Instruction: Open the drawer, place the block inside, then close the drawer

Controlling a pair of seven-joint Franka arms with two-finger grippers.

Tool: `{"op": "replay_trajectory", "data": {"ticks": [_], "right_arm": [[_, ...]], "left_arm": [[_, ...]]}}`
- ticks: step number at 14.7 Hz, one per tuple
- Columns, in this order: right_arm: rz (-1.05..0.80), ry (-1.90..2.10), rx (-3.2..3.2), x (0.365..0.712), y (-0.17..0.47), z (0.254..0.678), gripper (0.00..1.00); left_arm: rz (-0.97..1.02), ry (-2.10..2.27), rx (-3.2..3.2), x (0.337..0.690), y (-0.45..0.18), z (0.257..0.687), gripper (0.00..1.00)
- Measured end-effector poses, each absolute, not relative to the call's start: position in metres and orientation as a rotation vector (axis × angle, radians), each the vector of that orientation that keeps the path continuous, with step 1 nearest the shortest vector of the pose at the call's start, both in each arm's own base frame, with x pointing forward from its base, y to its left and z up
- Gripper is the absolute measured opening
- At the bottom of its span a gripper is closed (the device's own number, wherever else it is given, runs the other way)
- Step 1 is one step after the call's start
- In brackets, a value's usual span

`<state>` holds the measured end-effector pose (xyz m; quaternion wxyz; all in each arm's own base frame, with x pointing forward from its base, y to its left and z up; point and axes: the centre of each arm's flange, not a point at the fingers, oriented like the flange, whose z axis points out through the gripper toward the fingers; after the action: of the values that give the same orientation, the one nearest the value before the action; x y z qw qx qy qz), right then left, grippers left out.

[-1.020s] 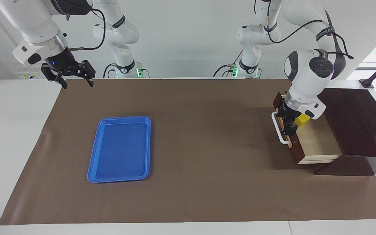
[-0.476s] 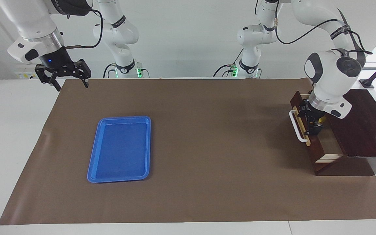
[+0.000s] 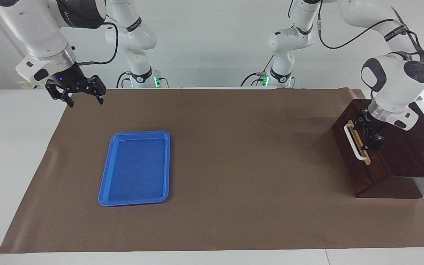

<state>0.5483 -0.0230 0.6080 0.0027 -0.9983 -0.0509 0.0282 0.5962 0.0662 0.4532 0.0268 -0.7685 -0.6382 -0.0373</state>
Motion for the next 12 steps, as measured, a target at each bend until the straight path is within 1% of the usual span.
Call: {"op": "replay_trajectory", "data": {"ticks": [1, 3, 5, 7, 9, 12], "right_arm": [[0.115, -0.159, -3.128, 0.546, -0.023, 0.607, 1.00], [0.129, -0.156, -3.127, 0.545, -0.023, 0.606, 1.00], [0.129, -0.149, -3.127, 0.545, -0.026, 0.606, 1.00], [0.129, -0.142, -3.128, 0.545, -0.028, 0.606, 1.00], [0.129, -0.140, -3.128, 0.545, -0.029, 0.606, 1.00], [0.129, -0.140, -3.128, 0.545, -0.029, 0.606, 1.00]], "left_arm": [[-0.120, -1.939, -2.401, 0.599, 0.055, 0.466, 1.00], [-0.114, -1.822, -2.480, 0.595, 0.038, 0.505, 1.00], [-0.089, -1.588, -2.645, 0.579, 0.025, 0.543, 1.00], [-0.041, -1.293, -2.806, 0.557, 0.007, 0.570, 1.00], [-0.002, -1.028, -2.904, 0.543, -0.016, 0.584, 1.00], [0.075, -0.644, -2.999, 0.535, -0.040, 0.581, 1.00]]}}
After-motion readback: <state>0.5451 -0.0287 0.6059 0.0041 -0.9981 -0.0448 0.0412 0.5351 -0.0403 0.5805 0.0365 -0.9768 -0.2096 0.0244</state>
